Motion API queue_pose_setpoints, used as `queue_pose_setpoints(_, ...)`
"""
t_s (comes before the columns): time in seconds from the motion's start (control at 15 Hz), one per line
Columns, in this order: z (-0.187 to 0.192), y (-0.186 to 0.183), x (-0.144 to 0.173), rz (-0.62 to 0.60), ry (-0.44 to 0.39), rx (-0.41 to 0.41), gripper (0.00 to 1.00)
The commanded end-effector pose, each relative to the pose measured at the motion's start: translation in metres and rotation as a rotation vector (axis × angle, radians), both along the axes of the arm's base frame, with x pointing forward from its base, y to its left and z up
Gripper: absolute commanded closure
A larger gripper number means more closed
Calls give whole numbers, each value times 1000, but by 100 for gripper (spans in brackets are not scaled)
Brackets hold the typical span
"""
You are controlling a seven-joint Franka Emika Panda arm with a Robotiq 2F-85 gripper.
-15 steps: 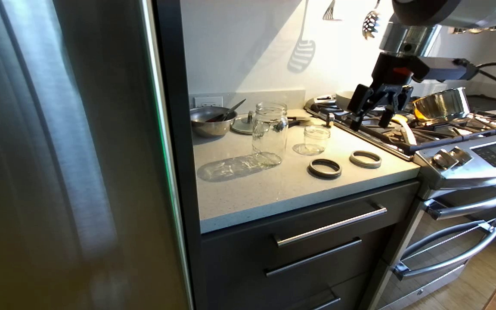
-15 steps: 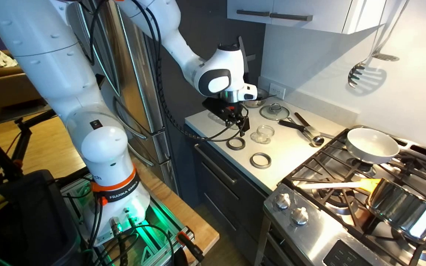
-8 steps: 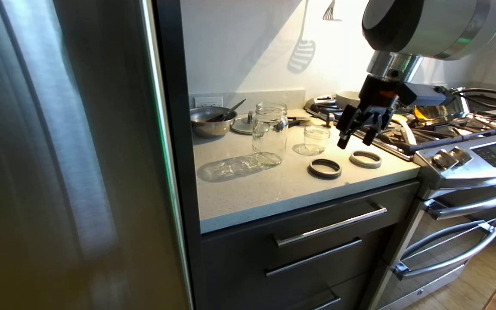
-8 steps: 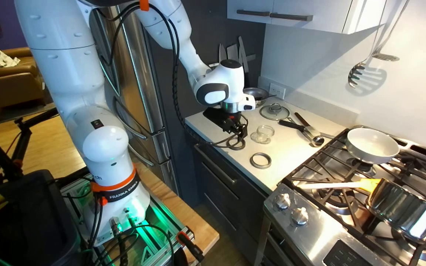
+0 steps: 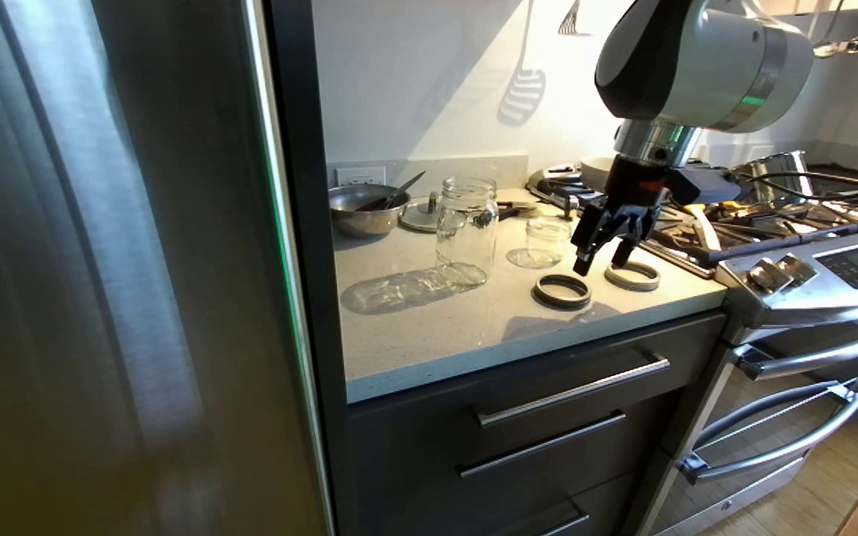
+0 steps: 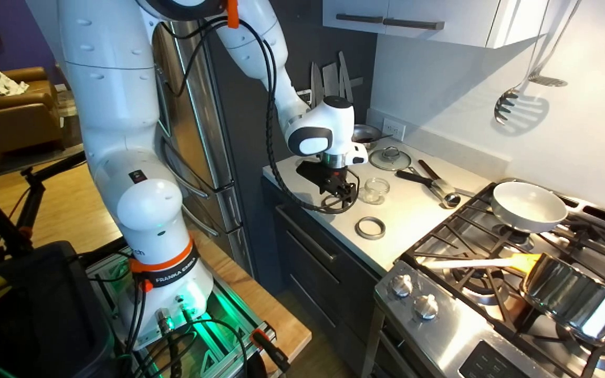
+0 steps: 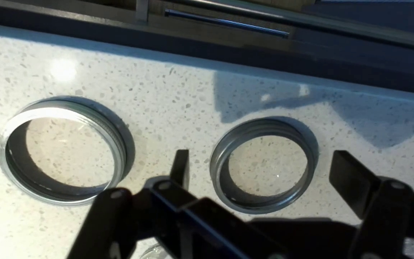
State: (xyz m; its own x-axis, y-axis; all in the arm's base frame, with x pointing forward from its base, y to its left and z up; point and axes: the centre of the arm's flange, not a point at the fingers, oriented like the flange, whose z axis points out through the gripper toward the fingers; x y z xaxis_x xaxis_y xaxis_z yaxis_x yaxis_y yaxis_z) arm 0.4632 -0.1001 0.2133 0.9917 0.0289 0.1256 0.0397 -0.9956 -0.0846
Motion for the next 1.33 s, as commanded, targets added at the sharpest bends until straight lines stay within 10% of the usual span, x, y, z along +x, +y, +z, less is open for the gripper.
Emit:
queue_pose_setpoints(0.0,-18,-8,15,-4,3,-10,0)
queue_pose_setpoints(0.33,-25,-16,24,-21,0,2,4)
queue_pose_setpoints(0.93,-37,-19,31,-21,15,6,54)
queue_pose_setpoints(1.27,-40,-20,32,-3,26,-5,99)
